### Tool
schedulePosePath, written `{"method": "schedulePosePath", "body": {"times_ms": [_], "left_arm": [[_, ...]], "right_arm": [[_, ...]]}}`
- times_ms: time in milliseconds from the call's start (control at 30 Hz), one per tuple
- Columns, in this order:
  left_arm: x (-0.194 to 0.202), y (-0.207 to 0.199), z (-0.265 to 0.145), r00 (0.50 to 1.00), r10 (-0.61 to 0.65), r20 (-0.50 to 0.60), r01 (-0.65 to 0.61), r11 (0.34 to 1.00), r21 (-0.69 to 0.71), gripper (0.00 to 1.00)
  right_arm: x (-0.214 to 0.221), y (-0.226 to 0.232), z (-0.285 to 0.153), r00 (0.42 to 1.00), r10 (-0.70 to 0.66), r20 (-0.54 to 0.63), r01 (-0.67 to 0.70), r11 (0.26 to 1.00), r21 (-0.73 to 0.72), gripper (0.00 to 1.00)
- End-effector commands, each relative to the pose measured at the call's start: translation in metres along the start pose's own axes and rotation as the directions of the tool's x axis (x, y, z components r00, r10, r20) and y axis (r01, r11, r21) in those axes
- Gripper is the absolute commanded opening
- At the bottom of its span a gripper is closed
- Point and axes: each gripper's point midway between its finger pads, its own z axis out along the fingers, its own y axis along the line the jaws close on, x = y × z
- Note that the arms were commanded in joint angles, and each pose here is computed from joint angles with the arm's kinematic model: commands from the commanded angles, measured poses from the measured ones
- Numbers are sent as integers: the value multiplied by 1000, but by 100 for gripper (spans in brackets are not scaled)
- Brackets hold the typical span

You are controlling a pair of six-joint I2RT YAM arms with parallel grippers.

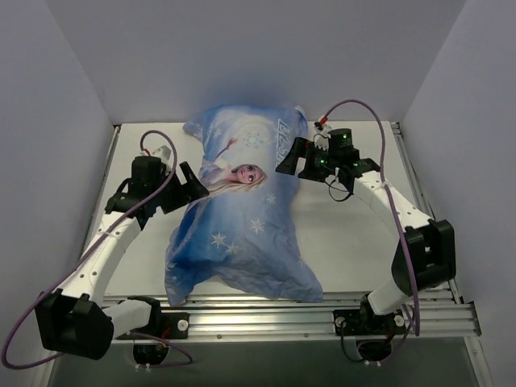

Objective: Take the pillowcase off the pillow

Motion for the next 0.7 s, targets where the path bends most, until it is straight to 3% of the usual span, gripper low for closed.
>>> {"method": "schedulePosePath", "body": {"times_ms": [0,133,267,367,400,467,567,600,667], "left_arm": [[12,-4,14,999,25,-44,-22,998,52,94],[36,6,30,991,20,-132,-15,999,42,94],[63,20,45,978,3,-210,2,1000,23,94],[79,26,58,967,-17,-254,24,999,25,95],[86,26,64,960,-24,-280,31,999,22,95],[89,23,74,953,-27,-302,36,999,27,97],[80,6,87,955,-14,-298,33,998,59,100],[75,-1,90,957,-22,-291,44,996,71,100],[67,-22,98,963,-7,-269,41,992,120,93]], "right_arm": [[-2,-13,34,992,120,44,-118,992,-36,100],[13,-22,64,979,202,27,-199,975,-104,100],[33,-5,88,986,163,-43,-168,959,-226,96],[35,19,89,991,124,-59,-136,938,-318,55],[32,24,87,992,115,-50,-125,934,-335,32],[19,37,77,997,78,-10,-77,930,-358,4],[-1,52,59,1000,17,20,-10,948,-319,0],[-9,52,55,997,-55,56,69,955,-287,0],[-27,70,37,990,-122,73,136,960,-246,0]]}}
